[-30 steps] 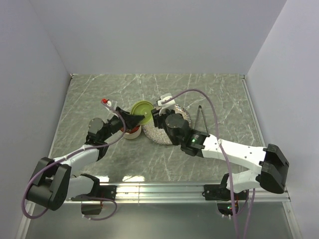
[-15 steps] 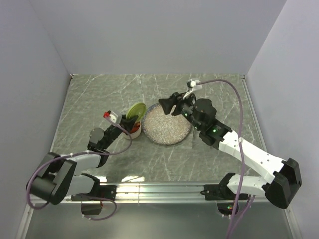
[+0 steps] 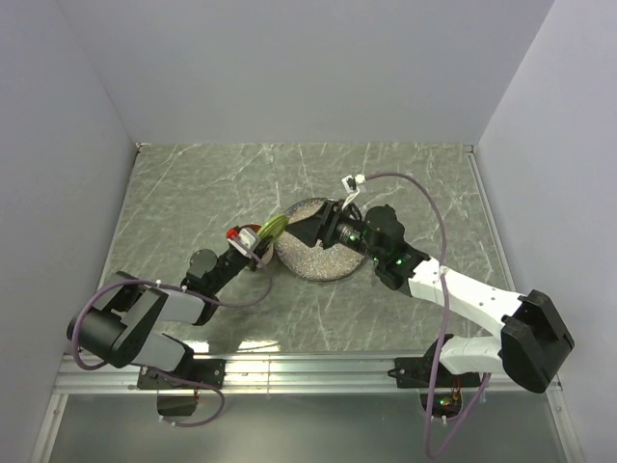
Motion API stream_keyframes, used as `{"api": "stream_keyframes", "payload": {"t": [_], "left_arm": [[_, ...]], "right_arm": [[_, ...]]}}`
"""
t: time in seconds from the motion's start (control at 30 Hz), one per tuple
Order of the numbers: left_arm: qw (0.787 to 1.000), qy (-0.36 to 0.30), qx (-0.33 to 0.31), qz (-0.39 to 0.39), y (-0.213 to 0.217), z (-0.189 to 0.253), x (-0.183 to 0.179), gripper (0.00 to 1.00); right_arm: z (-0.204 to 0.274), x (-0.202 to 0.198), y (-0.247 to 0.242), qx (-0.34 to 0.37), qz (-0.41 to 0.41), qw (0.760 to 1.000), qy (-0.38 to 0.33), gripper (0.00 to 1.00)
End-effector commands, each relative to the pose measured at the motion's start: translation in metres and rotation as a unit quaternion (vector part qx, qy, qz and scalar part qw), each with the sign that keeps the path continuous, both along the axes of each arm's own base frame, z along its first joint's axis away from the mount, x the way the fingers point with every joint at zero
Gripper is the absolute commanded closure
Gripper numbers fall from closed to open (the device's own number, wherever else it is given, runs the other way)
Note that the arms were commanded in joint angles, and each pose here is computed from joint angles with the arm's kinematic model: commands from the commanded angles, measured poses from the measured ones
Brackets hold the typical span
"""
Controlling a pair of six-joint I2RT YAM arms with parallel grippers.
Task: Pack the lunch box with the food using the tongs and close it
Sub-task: Pass the lid of the lunch box from the left arm to the right
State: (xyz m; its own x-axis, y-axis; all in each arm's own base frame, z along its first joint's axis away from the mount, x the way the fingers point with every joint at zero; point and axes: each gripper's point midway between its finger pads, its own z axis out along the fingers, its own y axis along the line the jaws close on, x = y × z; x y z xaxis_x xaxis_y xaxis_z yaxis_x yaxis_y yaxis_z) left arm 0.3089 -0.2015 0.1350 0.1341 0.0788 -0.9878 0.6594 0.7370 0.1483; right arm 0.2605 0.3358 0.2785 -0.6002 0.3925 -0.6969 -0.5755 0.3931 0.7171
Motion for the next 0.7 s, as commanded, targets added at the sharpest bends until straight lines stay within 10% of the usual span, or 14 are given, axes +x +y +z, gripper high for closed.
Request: {"api": "stream_keyframes", "payload": {"t": [0.0, 0.67], "left_arm": [[0.936, -0.327, -0.128, -0.009, 0.007, 0.179, -0.029, 1.00], [0.927, -0.371, -0.042, -0.012, -0.026, 0.208, -0.036, 1.00]], "right_arm": [[0.018, -0.012, -0.001, 0.048, 0.020, 0.999, 0.003, 0.36], [0.061, -0.025, -0.010, 0.111, 0.030, 0.993, -0.022, 0.36]]}}
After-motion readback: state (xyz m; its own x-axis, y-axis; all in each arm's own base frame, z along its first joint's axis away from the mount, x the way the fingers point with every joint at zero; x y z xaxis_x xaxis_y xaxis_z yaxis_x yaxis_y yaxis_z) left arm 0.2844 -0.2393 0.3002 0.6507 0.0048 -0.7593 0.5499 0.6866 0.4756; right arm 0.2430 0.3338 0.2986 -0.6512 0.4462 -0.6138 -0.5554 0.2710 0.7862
